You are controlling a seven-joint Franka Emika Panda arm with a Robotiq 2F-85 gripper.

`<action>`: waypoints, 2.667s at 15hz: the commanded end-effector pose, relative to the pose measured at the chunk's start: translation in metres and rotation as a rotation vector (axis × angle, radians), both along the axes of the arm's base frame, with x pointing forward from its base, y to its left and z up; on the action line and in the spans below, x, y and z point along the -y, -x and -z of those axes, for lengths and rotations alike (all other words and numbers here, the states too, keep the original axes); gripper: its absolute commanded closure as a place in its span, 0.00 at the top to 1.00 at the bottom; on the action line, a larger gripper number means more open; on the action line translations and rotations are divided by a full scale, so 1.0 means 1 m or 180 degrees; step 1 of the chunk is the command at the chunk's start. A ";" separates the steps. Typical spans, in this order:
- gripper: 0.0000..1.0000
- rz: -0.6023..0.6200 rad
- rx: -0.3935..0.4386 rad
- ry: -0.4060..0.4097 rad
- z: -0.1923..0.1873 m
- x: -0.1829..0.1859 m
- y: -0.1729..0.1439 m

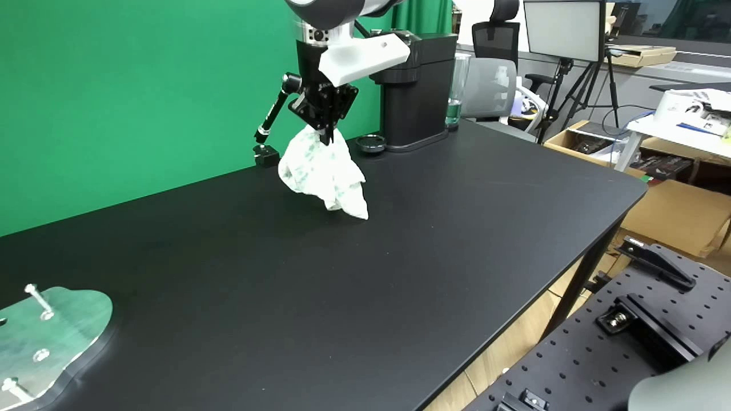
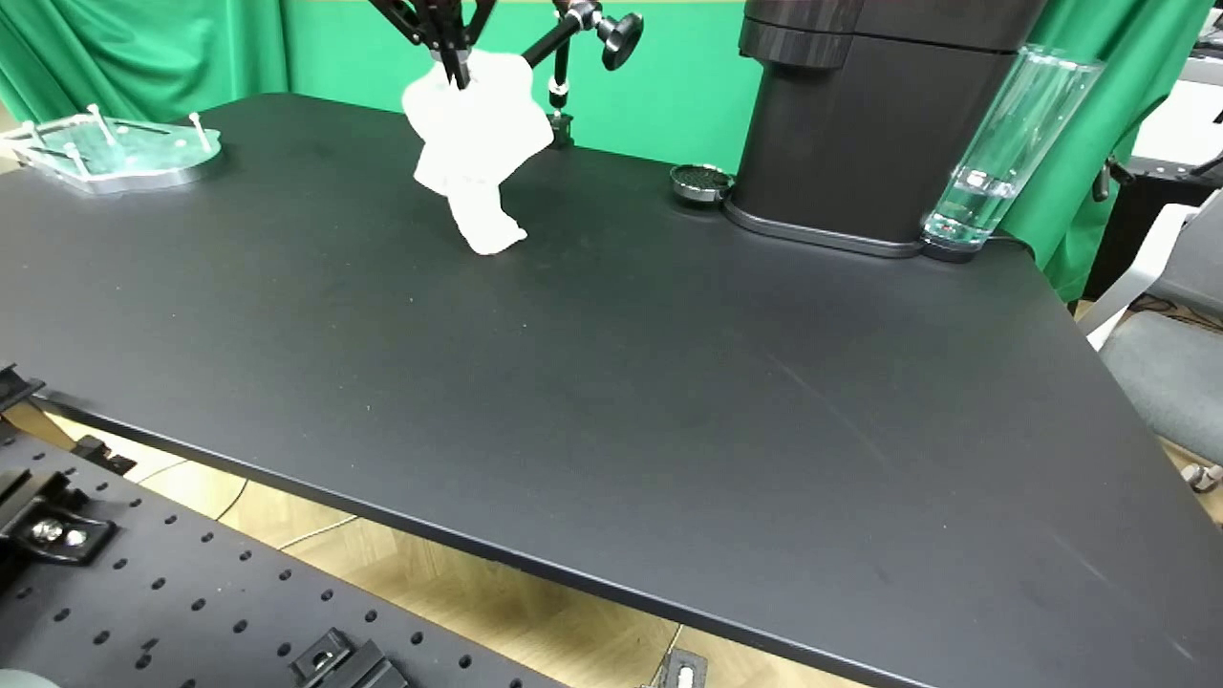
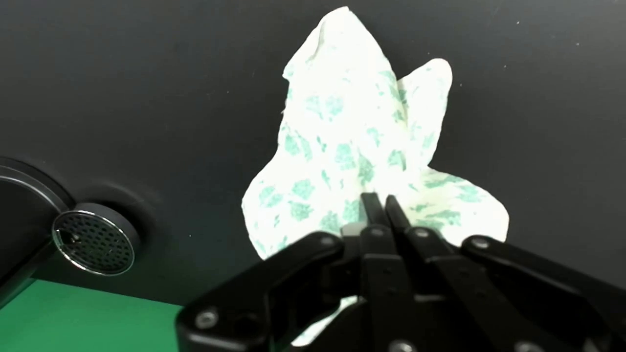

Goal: Remove the white cloth from the black stand

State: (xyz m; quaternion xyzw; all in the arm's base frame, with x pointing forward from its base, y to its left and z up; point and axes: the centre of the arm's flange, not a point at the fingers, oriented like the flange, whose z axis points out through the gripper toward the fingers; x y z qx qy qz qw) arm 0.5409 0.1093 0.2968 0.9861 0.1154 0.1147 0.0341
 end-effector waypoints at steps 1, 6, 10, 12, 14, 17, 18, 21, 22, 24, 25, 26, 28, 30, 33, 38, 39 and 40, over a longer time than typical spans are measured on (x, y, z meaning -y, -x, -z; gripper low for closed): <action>0.01 0.0243 0.0000 -0.0099 -0.009 0.004 0.017; 0.01 0.0576 -0.0068 -0.0188 -0.011 0.028 0.046; 0.01 0.0861 -0.0122 -0.0217 -0.008 0.053 0.070; 0.01 0.0955 -0.0143 -0.0217 -0.006 0.060 0.080; 0.01 0.1001 -0.0177 -0.0206 -0.003 0.062 0.088; 0.01 0.0989 -0.0203 -0.0176 0.002 0.058 0.096; 0.01 0.0961 -0.0221 -0.0170 0.003 0.056 0.098; 0.01 0.0775 -0.0282 -0.0083 0.013 0.041 0.103; 0.01 0.0711 -0.0283 -0.0051 0.016 0.036 0.104; 0.01 0.0604 -0.0280 -0.0016 0.019 0.027 0.101; 0.01 0.0558 -0.0275 -0.0002 0.019 0.023 0.100; 0.01 0.0511 -0.0281 0.0008 0.020 0.019 0.098; 0.01 0.0434 -0.0352 0.0008 0.026 0.011 0.099; 0.01 0.0346 -0.0451 0.0042 0.037 0.003 0.104; 0.01 0.0209 -0.0599 0.0088 0.056 -0.011 0.112; 0.01 0.0112 -0.0584 0.0170 0.066 -0.017 0.107; 0.01 0.0094 -0.0544 0.0191 0.063 -0.016 0.103; 0.01 0.0068 -0.0511 0.0217 0.061 -0.015 0.099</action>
